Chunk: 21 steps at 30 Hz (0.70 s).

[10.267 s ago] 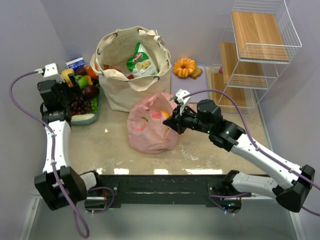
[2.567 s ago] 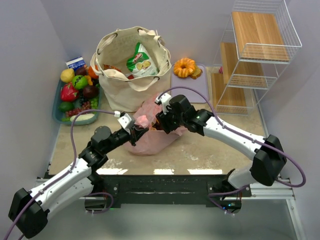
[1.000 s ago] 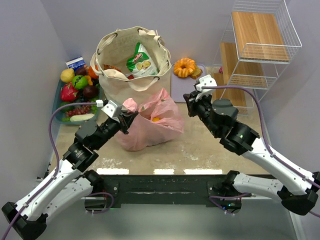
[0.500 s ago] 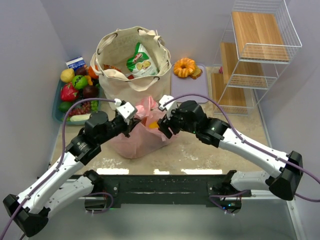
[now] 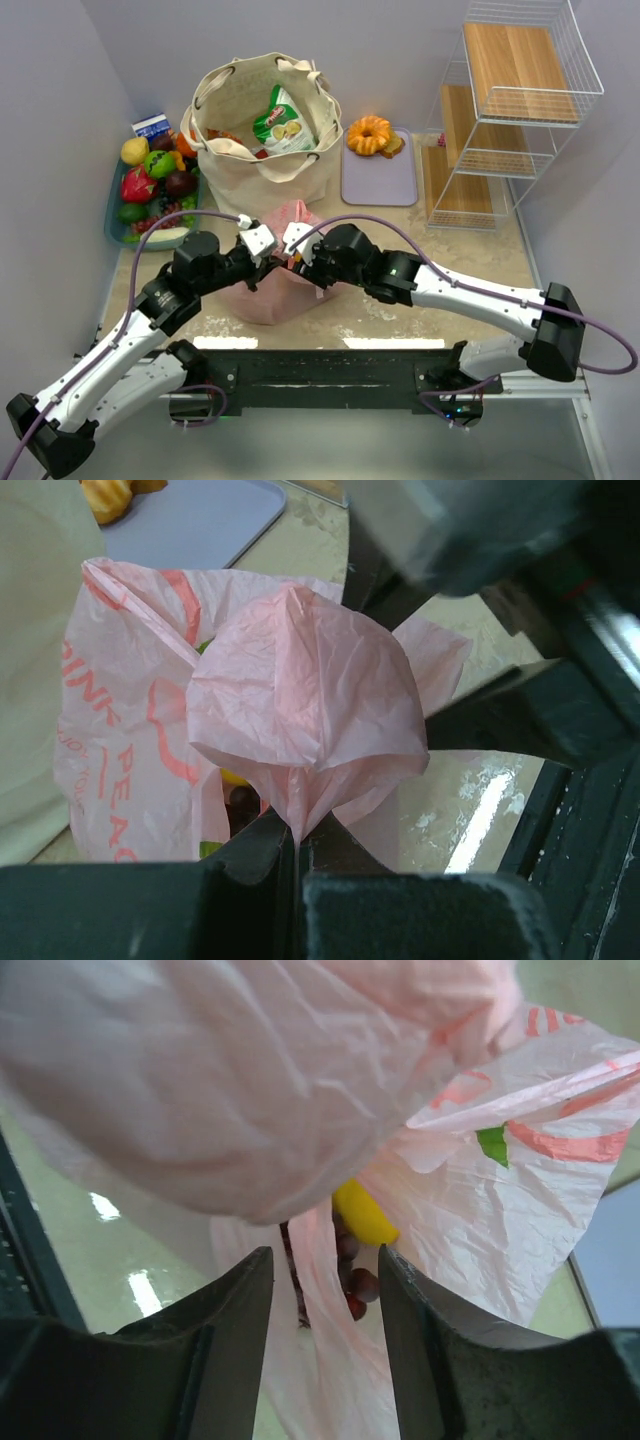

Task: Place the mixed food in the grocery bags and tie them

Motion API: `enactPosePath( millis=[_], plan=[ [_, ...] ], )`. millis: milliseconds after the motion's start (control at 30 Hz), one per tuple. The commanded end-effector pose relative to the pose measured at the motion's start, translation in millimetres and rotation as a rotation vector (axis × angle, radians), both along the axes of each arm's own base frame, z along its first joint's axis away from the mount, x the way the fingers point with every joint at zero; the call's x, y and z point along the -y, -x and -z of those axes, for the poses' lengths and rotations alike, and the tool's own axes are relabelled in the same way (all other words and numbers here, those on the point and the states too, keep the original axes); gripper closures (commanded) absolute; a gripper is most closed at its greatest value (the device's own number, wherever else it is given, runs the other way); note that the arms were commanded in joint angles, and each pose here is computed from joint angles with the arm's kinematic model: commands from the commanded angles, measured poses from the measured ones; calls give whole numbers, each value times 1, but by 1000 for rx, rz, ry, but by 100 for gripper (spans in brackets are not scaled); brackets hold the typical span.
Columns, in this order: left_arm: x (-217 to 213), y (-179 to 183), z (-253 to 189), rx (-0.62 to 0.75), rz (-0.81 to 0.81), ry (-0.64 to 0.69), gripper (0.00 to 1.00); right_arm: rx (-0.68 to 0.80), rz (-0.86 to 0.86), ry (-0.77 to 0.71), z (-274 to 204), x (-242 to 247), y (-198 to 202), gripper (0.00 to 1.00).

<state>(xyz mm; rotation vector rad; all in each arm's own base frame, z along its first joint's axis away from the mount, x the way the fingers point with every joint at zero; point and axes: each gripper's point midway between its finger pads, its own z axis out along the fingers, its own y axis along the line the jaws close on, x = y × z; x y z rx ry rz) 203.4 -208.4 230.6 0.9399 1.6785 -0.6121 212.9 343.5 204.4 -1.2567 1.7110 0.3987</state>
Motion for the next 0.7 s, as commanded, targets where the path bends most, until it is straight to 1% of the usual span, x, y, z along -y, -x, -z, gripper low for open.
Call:
enactPosePath(
  millis=[0,100,133,200,233,300,467,567,667],
  plan=[
    [2,8,-10,38,40,37,100,93,46,33,5,1,-19,52],
    [0,9,-9,41,35,37,100,89,36,82,16,1,-21,52],
    [0,8,-9,44,32,39,100,86,31,97,20,1,-21,50],
    [-1,9,-10,45,30,39,100,79,23,120,26,2,-18,43],
    [-1,9,-10,47,30,38,100,82,20,131,29,3,-17,36],
    [-1,9,-9,44,32,38,100,90,45,170,38,8,-20,33],
    [-3,10,-14,61,28,46,100,138,100,266,52,20,-30,30],
    [-4,10,-15,64,23,50,100,200,172,327,57,32,-42,30],
    [-4,10,-15,66,21,50,100,255,251,308,50,37,-53,35]
  ],
)
